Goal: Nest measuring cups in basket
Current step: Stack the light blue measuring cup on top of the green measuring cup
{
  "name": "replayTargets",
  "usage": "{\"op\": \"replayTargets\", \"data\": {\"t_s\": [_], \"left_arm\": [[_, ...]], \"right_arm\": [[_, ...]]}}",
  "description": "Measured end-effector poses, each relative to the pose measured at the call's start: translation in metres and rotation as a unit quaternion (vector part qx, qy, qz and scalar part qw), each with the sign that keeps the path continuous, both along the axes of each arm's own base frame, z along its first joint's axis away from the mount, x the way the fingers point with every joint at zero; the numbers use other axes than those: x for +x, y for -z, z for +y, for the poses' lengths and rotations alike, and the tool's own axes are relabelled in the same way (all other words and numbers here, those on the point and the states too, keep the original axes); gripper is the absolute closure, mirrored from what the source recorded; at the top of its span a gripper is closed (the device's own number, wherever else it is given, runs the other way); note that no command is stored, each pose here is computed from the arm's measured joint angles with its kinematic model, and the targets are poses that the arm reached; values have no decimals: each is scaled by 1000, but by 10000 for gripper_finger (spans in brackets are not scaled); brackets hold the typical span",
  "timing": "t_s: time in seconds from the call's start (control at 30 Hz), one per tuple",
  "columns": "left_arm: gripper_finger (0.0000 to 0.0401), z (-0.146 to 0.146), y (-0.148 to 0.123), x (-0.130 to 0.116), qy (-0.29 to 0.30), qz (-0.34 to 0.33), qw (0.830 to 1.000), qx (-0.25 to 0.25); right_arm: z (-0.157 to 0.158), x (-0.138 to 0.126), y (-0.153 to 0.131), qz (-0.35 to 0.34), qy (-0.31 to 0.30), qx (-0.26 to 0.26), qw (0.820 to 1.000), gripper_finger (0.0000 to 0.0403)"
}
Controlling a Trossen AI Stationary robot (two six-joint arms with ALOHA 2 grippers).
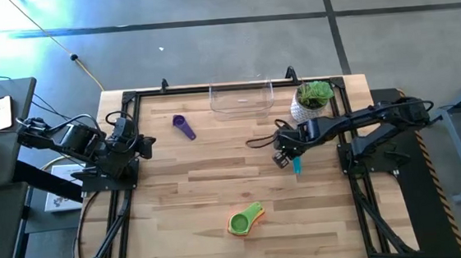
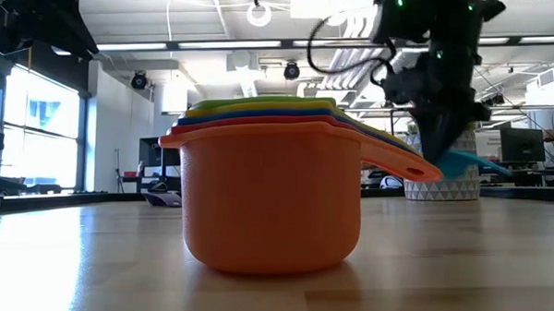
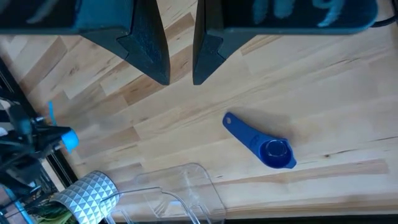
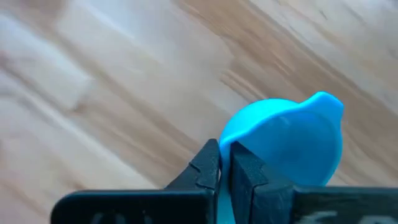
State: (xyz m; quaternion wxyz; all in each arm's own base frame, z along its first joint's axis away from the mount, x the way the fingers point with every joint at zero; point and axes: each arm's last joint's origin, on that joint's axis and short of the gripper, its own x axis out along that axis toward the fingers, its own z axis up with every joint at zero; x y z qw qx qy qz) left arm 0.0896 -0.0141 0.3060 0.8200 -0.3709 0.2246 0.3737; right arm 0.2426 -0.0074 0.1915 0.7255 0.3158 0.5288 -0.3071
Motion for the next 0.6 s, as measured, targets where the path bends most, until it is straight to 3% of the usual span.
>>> {"op": "replayTargets", "data": {"t_s": [0.23,0.6], "left_arm": [[341,0,0,0,-8,-6,1000,-8],[341,-3,2,0,7,2,997,-72]], "right_arm": [[13,19,-34,-52,-102,-33,993,400],[45,39,-89,-141,-261,-99,950,402]]}}
